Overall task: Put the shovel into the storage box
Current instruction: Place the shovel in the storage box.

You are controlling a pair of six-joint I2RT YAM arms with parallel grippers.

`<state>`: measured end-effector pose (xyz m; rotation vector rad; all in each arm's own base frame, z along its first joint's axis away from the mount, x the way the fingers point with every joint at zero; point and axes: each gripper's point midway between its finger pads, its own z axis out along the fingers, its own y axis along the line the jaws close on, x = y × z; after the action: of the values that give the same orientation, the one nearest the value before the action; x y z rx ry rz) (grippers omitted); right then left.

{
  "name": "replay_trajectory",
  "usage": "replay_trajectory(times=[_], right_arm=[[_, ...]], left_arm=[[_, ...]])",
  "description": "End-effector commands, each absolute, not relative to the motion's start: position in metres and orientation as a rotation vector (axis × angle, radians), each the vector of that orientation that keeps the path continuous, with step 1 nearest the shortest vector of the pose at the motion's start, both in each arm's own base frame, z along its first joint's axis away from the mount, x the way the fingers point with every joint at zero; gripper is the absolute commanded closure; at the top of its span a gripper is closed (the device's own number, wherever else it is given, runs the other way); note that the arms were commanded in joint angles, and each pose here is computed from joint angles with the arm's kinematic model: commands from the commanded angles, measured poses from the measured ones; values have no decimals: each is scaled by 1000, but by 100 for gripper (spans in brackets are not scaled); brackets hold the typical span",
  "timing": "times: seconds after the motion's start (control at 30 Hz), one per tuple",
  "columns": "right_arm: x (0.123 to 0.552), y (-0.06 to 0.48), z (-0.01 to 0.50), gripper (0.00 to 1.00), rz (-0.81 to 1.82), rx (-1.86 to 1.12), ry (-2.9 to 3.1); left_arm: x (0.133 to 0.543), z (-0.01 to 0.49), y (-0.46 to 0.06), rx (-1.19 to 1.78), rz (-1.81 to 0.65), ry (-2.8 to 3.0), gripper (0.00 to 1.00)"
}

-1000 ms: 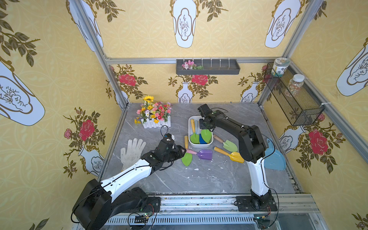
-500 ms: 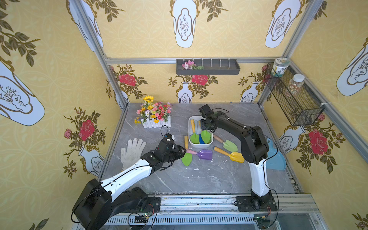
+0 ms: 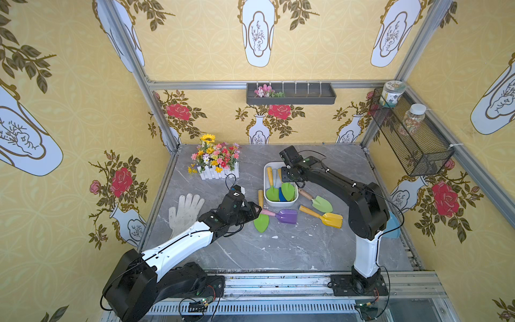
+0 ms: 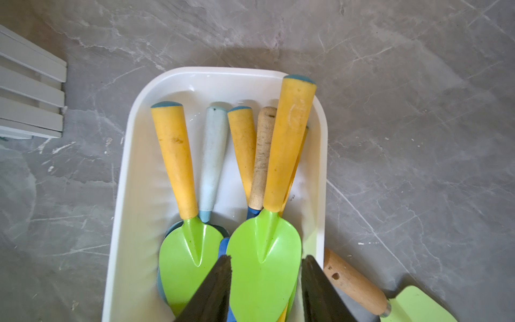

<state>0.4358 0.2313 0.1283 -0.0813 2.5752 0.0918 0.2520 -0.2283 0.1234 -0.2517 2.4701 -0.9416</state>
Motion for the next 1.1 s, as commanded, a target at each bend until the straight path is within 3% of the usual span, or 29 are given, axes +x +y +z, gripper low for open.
replay_trajectory(times=[0.0, 0.27, 0.7, 1.07], right_arm=[[431, 234, 139, 51, 104, -96, 2554], [434, 233, 126, 55, 93, -97, 2579], [472, 230, 75, 61, 74, -40, 2652], [449, 231, 61, 72, 78, -40, 2695]], left_arm=[[254, 124, -228, -236, -927, 2465, 56], [253, 123, -227, -237, -927, 2467, 56], [248, 122, -220, -262, -914, 2464, 56], [250, 119, -221, -260, -909, 2469, 56]])
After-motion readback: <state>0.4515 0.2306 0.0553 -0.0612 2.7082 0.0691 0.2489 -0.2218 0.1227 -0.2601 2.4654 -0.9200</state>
